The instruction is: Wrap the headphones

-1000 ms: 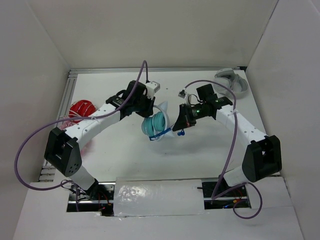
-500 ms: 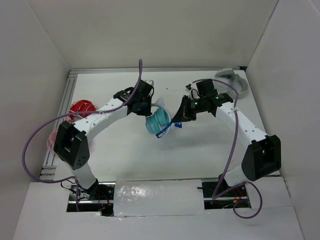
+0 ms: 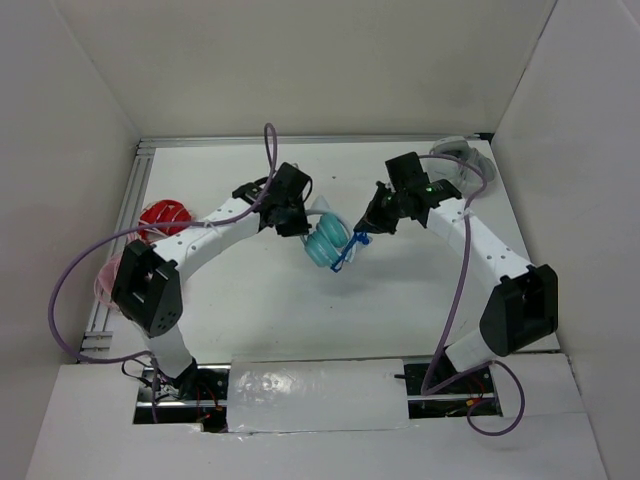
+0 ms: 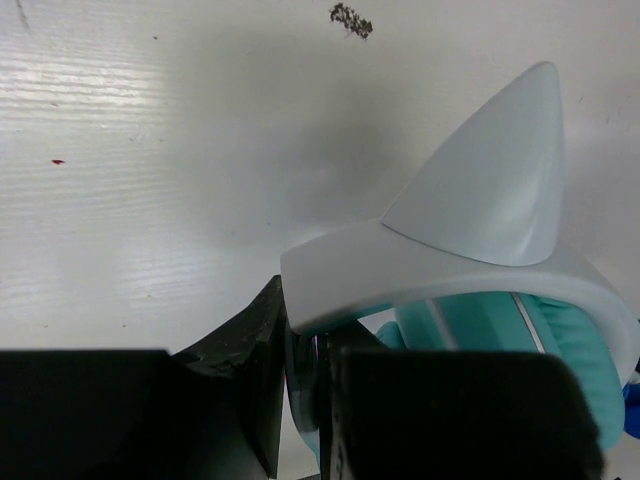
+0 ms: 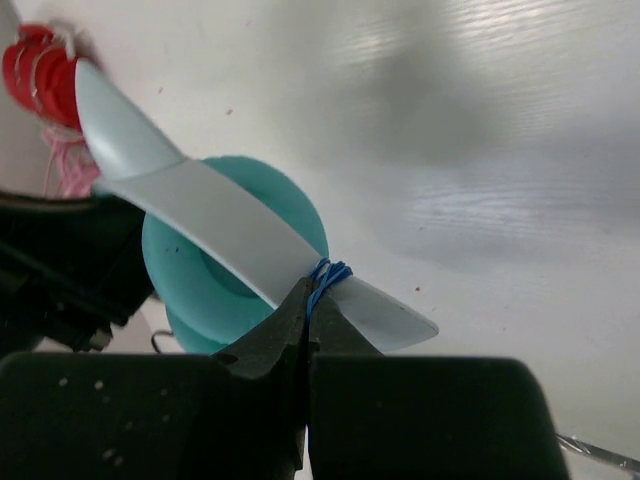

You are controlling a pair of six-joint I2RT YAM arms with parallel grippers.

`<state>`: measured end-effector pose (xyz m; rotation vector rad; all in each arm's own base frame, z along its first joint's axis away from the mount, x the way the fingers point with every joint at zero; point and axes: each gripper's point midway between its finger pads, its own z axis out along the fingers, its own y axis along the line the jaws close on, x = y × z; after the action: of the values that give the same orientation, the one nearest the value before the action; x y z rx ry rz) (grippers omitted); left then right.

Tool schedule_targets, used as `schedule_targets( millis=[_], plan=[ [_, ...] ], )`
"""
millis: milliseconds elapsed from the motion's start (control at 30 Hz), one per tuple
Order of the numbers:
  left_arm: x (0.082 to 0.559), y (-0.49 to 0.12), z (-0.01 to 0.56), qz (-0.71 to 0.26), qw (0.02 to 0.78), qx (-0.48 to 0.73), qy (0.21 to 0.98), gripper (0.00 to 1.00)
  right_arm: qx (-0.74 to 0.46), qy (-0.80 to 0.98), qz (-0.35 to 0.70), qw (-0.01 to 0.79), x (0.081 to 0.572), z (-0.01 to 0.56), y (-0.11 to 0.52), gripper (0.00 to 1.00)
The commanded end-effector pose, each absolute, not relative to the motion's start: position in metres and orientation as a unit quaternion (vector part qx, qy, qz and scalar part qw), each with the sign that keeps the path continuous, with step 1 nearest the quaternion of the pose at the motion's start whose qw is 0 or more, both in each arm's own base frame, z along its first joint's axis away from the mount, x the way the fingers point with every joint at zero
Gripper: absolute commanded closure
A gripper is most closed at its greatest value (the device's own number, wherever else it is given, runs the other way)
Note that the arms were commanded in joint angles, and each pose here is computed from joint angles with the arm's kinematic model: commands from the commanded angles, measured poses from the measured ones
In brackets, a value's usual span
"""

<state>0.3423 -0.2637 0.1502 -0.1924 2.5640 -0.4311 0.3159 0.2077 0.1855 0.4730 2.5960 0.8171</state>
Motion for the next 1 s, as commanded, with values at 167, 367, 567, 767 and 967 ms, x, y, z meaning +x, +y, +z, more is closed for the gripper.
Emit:
schedule_targets(
  millis=[167, 367, 567, 767, 967],
  plan=[
    [0.332, -0.384, 0.188, -0.317, 0.207, -0.033, 0.925, 1.00, 0.273, 0.901, 0.144, 0.306, 0.380, 0.182, 0.157, 1.00],
    [0.346, -0.430, 0.197, -0.363, 0.203, -0.029, 0.909, 1.00, 0.314, 0.891, 0.053, 0.323, 0.388, 0.168, 0.109, 1.00],
    [0.371, -0.479, 0.203, -0.394, 0.240, -0.012, 0.887, 1.00, 0.361, 0.873, 0.010, 0.329, 0.404, 0.155, 0.050, 1.00],
    [0.384, -0.532, 0.172, -0.435, 0.202, -0.018, 0.877, 1.00, 0.404, 0.852, -0.029, 0.330, 0.420, 0.142, -0.001, 1.00],
    [0.366, -0.577, 0.160, -0.480, 0.212, 0.047, 0.850, 1.00, 0.430, 0.860, -0.089, 0.261, 0.404, 0.088, -0.035, 1.00]
  ],
)
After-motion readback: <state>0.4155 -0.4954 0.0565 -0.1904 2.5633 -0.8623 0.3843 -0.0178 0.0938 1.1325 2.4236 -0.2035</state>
